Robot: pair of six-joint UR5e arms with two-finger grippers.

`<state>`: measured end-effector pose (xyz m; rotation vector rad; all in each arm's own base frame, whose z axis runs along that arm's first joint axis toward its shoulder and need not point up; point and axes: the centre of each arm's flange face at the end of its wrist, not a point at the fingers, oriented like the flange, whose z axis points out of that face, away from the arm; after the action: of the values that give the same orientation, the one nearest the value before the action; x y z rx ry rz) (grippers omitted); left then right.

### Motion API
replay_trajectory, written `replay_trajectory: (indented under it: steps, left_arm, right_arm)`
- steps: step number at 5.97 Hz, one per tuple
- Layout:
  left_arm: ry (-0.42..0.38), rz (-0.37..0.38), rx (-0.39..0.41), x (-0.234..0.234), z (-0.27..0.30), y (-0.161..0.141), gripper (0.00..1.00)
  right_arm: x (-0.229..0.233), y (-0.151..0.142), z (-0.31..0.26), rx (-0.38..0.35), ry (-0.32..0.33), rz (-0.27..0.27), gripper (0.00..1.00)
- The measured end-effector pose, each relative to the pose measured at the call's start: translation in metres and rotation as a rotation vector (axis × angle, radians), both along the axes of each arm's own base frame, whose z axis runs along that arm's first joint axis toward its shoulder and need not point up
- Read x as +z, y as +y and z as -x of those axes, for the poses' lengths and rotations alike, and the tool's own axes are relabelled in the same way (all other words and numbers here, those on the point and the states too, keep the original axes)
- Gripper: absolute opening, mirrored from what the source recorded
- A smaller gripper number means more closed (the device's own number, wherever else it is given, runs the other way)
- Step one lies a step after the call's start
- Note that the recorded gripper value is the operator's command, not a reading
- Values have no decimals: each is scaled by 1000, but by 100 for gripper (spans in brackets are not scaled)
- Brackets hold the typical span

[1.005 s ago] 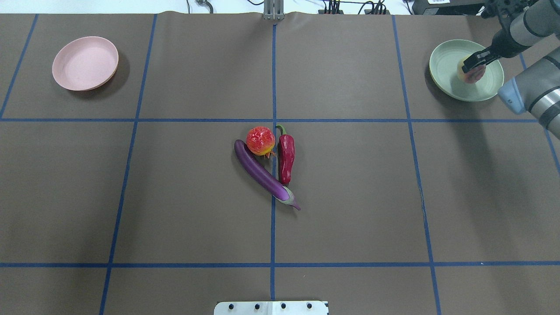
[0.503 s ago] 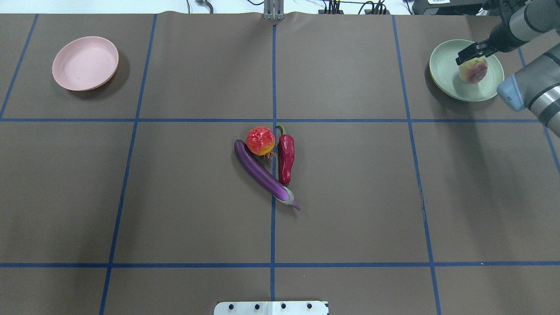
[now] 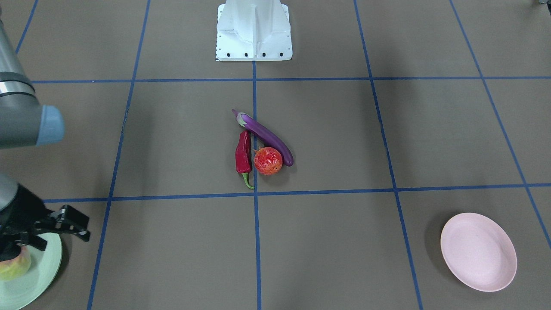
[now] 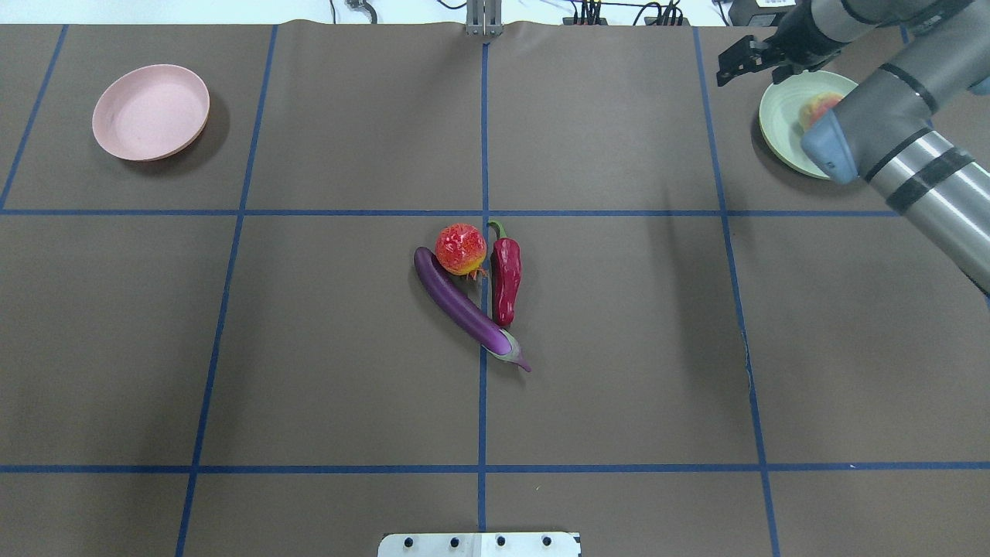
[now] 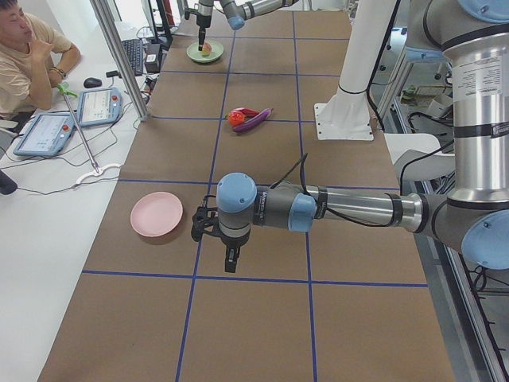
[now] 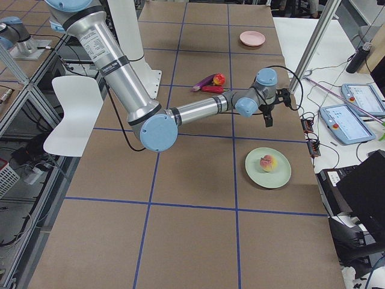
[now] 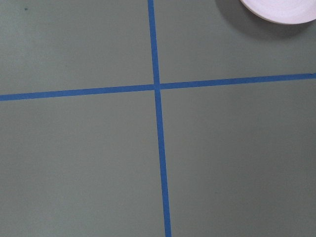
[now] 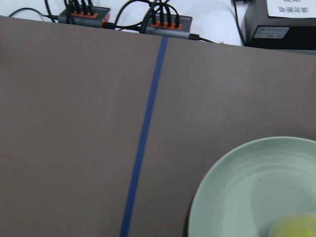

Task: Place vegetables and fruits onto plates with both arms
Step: 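Release the peach and move the right gripper to the pomegranate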

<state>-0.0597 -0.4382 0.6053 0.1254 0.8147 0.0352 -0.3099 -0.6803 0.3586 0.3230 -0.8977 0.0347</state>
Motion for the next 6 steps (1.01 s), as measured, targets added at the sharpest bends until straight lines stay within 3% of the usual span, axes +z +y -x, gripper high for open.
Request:
replay_trajectory:
  steps: [3,6]
  left_arm:
    - [0,4,1,2,0,0,100]
    - [1,9,4,5,-2,0,100]
  right_arm:
    - [-153,85,203,80,63,28,98]
    - [-203,165,296,72,88,14,98]
